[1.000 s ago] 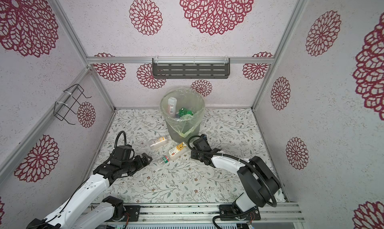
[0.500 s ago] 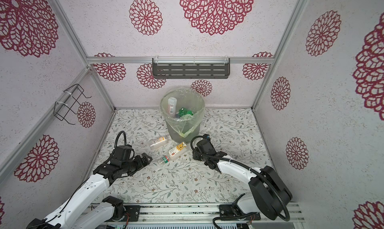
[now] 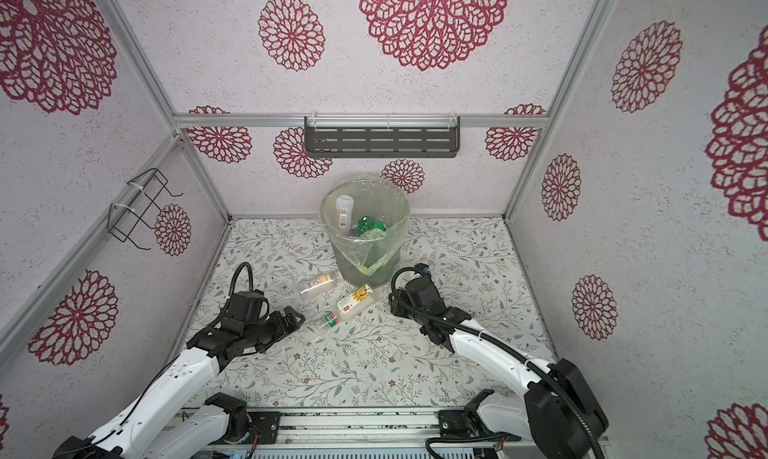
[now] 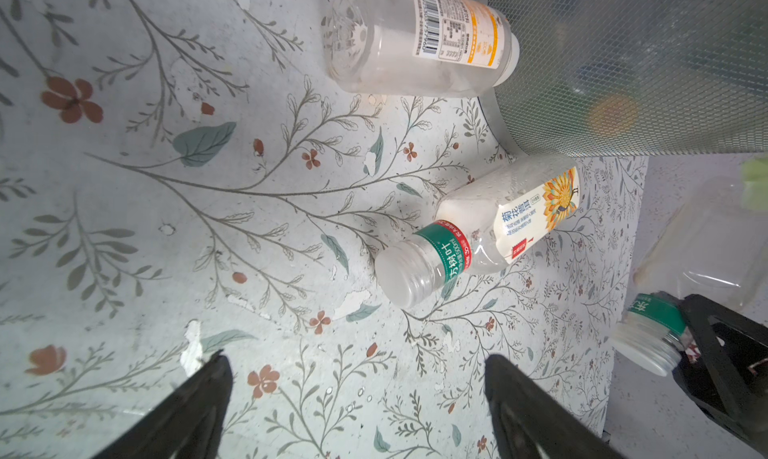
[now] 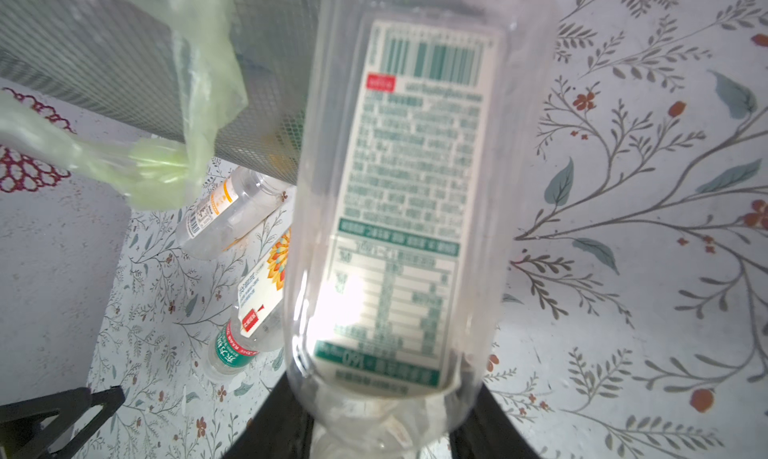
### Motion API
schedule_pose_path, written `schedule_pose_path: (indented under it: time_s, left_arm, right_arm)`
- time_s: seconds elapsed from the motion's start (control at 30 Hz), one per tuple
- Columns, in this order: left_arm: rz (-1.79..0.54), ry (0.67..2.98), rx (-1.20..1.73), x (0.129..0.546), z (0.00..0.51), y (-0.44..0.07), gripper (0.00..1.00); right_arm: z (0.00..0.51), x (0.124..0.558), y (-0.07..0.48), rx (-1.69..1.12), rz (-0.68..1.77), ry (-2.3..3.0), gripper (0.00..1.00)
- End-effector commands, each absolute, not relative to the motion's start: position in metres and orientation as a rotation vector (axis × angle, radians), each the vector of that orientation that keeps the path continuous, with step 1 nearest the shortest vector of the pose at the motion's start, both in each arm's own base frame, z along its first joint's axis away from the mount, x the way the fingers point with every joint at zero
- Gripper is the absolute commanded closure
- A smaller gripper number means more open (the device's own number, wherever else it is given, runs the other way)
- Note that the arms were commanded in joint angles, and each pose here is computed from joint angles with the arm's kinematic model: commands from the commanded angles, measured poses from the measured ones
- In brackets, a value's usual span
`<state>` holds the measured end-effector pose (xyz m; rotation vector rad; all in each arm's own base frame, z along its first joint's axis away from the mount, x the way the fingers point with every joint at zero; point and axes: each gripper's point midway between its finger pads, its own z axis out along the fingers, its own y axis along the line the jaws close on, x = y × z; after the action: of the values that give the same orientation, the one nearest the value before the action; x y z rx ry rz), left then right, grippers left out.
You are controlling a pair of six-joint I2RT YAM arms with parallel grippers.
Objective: Throw the plastic bottles in the bin
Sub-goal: 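Lift the clear green-label bottle with the right gripper, then carry the clear bottle over the bin and open the right gripper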
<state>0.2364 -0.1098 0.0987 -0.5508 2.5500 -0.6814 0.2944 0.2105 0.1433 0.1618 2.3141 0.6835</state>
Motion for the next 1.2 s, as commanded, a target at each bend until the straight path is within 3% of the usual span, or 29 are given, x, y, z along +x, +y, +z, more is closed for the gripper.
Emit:
schedule_pose_path:
  time_s: [0.0,1.17]
  left_arm:
    - [-0.717,2.509,-0.532,0.245,0.112,-0.115,0.03]
    - [-0.719,2.490,-0.523,0.248,0.121,-0.115,0.03]
  right_arm:
    - [0.169,0.297,0.213,0.136,0.741,2.242,0.57]
    - [0.309,0.286,0.198,0.066,0.889,1.867,0.57]
